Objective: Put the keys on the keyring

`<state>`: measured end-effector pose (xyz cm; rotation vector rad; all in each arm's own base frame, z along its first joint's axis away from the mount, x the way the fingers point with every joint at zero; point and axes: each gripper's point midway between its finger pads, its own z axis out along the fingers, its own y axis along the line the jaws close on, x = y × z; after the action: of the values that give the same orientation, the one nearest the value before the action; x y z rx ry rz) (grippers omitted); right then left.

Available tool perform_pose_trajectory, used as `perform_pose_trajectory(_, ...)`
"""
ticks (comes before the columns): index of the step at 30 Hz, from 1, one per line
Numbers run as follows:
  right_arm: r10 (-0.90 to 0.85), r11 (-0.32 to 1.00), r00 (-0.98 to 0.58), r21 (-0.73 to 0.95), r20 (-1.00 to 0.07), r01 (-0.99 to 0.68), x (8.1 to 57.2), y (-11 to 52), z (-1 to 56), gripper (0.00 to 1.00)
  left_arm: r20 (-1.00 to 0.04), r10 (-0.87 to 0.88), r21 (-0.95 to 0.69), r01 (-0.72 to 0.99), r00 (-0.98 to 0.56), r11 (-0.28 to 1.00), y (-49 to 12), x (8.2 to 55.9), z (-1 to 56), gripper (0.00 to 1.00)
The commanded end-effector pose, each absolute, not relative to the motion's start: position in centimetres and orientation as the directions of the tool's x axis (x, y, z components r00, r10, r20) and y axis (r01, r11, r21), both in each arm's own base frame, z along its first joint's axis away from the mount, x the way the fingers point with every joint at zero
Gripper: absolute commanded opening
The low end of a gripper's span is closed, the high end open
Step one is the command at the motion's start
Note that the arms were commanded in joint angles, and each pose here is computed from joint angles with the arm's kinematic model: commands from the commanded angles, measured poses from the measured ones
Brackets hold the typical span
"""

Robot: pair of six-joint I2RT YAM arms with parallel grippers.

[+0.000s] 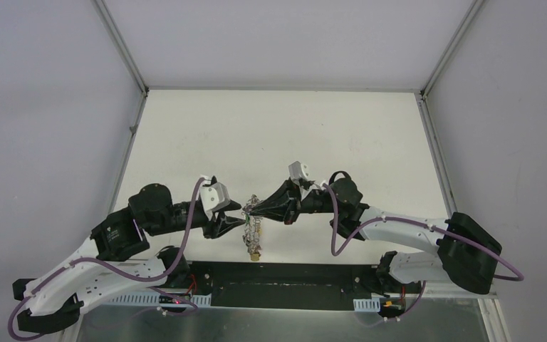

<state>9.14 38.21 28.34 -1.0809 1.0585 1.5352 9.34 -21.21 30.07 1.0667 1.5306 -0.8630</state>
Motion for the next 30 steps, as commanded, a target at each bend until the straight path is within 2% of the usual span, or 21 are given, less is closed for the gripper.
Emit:
perform_pose_trajectory(1, 0.313, -0.204, -0.087, 0.022, -0.946, -0.979, 8.2, 37.4, 31.8, 0.0, -0.998, 0.063, 0.011, 0.947, -0.01, 0.322, -22.3, 9.3, 32.1, 0.39)
perform_pose_trajectory(8, 0.312, -0.213, -0.087, 0.02, -0.946, -0.977, 8.1, 37.3, 31.9, 0.0, -1.0, 0.022, 0.012, 0.952, 0.006, 0.306, -22.9, 9.3, 31.8, 0.28)
perform_pose_trajectory(15, 0.312, -0.207, -0.088, 0.023, -0.946, -0.978, 8.2, 37.4, 31.9, 0.0, -0.999, 0.036, 0.006, 0.96, -0.004, 0.279, -23.5, 9.1, 31.3, 0.0)
perform_pose_trajectory(22, 0.305, -0.188, -0.1, 0.043, -0.947, -0.981, 8.6, 37.5, 31.5, 0.0, -0.999, 0.043, -0.013, 0.949, -0.028, 0.316, -23.0, 9.4, 31.4, 0.0)
perform_pose_trajectory(24, 0.303, -0.186, -0.101, 0.045, -0.947, -0.982, 8.6, 37.4, 31.5, 0.06, -0.998, 0.056, -0.013, 0.948, -0.032, 0.317, -22.8, 9.4, 31.5, 0.0)
perform_pose_trajectory(30, 0.301, -0.176, -0.097, 0.045, -0.949, -0.983, 8.6, 37.2, 31.5, 0.44, -0.983, 0.181, 0.025, 0.952, -0.032, 0.304, -22.7, 9.5, 31.0, 0.0)
